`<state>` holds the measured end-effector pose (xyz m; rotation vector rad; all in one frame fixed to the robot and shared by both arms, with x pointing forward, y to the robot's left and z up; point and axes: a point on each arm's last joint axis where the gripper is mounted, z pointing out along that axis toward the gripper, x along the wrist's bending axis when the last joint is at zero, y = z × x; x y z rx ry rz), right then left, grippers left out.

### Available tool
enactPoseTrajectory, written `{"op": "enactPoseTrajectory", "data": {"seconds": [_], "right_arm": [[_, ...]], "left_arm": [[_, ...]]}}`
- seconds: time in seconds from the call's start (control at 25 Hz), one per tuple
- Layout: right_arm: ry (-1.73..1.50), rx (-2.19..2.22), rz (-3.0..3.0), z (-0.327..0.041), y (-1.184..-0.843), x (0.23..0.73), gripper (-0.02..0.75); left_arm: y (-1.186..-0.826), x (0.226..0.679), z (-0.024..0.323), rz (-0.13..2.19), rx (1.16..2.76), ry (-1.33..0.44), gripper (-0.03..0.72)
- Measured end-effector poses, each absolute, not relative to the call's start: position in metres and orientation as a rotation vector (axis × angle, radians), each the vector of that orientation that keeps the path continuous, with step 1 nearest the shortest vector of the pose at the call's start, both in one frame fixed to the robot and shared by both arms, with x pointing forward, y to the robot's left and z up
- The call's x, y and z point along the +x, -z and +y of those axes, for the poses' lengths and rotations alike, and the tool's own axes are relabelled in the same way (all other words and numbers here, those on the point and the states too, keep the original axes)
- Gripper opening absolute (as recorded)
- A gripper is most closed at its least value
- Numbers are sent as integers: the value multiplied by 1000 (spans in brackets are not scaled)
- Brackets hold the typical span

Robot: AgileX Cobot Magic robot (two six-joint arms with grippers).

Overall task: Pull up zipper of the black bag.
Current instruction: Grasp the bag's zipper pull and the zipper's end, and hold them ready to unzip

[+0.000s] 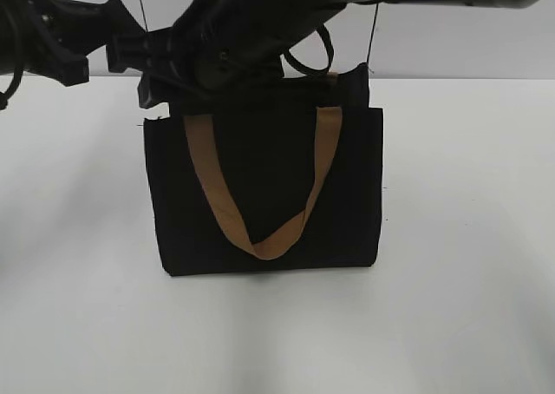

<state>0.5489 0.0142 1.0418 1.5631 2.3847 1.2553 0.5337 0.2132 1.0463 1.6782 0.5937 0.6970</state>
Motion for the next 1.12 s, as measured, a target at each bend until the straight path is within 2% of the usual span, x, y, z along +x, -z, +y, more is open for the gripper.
{"op": "enactPoseTrajectory", "data": {"seconds": [0.08, 0.16, 0.4, 0.44, 0.88, 1.12], "right_arm": [[-1278, 1558, 2365, 15, -1042, 551, 328], [-1287, 1556, 2356, 16, -1041, 552, 279], [-1276, 1559, 2356, 17, -1035, 554, 20], [-1276, 1559, 2356, 17, -1035, 554, 1], [-1270, 1602, 2375, 17, -1036, 551, -11], [-1288, 1577, 2394, 12, -1053, 544, -12]], "left_arm": [[-1046, 532, 209, 583, 1680, -687, 25], [-1046, 531, 206, 573, 1682, -679, 25], [-1047, 532, 205, 571, 1684, -680, 25], [-1047, 532, 205, 571, 1684, -680, 25], [-1045, 533, 207, 599, 1703, -696, 25], [-1039, 537, 213, 677, 1755, -736, 25]]}}
